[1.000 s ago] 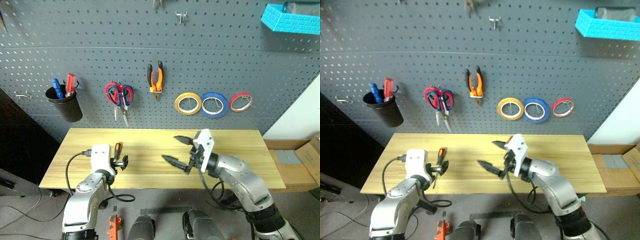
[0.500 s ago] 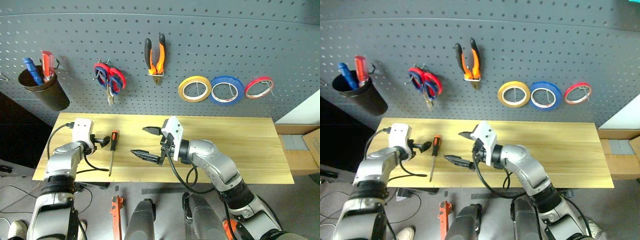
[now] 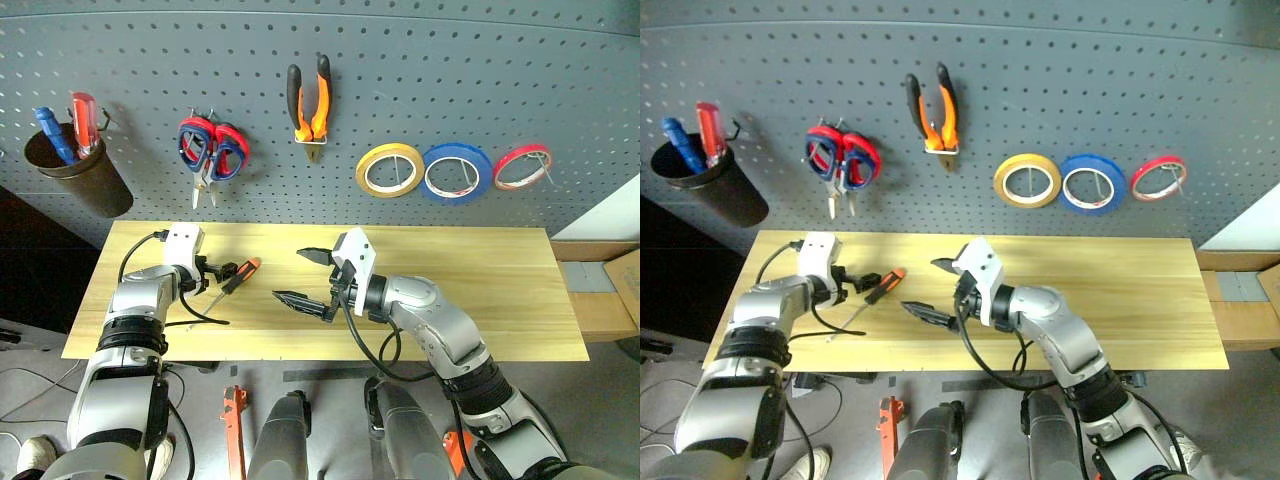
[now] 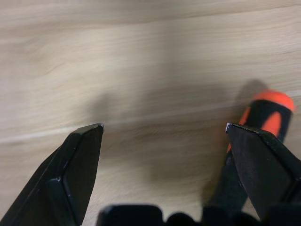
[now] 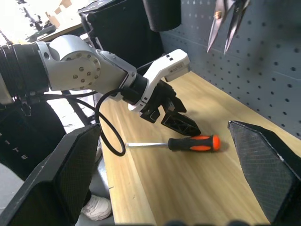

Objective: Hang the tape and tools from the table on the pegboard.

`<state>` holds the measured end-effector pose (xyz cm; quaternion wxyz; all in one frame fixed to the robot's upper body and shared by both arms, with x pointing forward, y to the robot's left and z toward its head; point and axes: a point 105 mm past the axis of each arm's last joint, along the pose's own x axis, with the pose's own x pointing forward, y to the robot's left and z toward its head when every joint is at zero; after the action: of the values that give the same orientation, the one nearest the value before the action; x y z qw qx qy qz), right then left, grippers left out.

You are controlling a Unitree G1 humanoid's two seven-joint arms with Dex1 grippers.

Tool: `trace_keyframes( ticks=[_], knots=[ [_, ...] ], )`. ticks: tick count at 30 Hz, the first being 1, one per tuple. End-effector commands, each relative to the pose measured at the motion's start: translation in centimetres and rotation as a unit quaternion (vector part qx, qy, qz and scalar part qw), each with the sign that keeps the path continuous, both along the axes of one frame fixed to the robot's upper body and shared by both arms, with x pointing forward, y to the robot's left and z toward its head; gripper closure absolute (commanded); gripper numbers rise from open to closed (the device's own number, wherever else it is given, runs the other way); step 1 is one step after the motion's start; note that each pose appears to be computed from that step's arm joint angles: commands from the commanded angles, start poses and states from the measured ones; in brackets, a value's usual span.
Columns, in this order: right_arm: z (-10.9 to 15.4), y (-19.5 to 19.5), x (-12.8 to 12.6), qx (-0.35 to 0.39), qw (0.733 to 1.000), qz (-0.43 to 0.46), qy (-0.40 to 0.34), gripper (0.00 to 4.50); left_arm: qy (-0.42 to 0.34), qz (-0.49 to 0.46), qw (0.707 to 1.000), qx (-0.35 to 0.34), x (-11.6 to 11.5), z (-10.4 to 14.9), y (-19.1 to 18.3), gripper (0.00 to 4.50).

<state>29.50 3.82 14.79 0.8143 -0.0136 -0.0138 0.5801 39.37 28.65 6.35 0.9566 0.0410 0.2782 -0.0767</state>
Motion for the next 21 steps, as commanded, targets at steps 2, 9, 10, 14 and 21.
trace_keyframes(
  ticks=[2, 9, 10, 14, 21],
  knots=[
    [1.6, 0.3, -0.5, 0.027, 0.999, 0.003, -0.021, 0.00, -0.043, -0.018, 0.999, 0.017, 1.1, 3.4, -0.3, 0.04],
    [2.0, 0.4, -0.3, 0.036, 0.999, -0.005, -0.021, 0.00, -0.070, -0.048, 0.996, 0.025, 1.9, 6.7, -1.2, 0.04],
    [2.0, 0.5, -0.3, 0.036, 0.999, -0.005, -0.021, 0.00, -0.068, -0.057, 0.996, 0.023, 1.9, 6.8, -1.5, 0.04],
    [2.0, 0.4, -0.3, 0.037, 0.999, -0.008, -0.021, 0.00, -0.039, -0.098, 0.994, 0.016, 1.4, 6.1, -2.6, 0.04],
    [2.0, -0.2, 0.1, 0.039, 0.999, -0.025, -0.021, 0.00, 0.024, -0.174, 0.984, 0.035, 0.8, 4.0, -3.6, 0.04]
  ],
)
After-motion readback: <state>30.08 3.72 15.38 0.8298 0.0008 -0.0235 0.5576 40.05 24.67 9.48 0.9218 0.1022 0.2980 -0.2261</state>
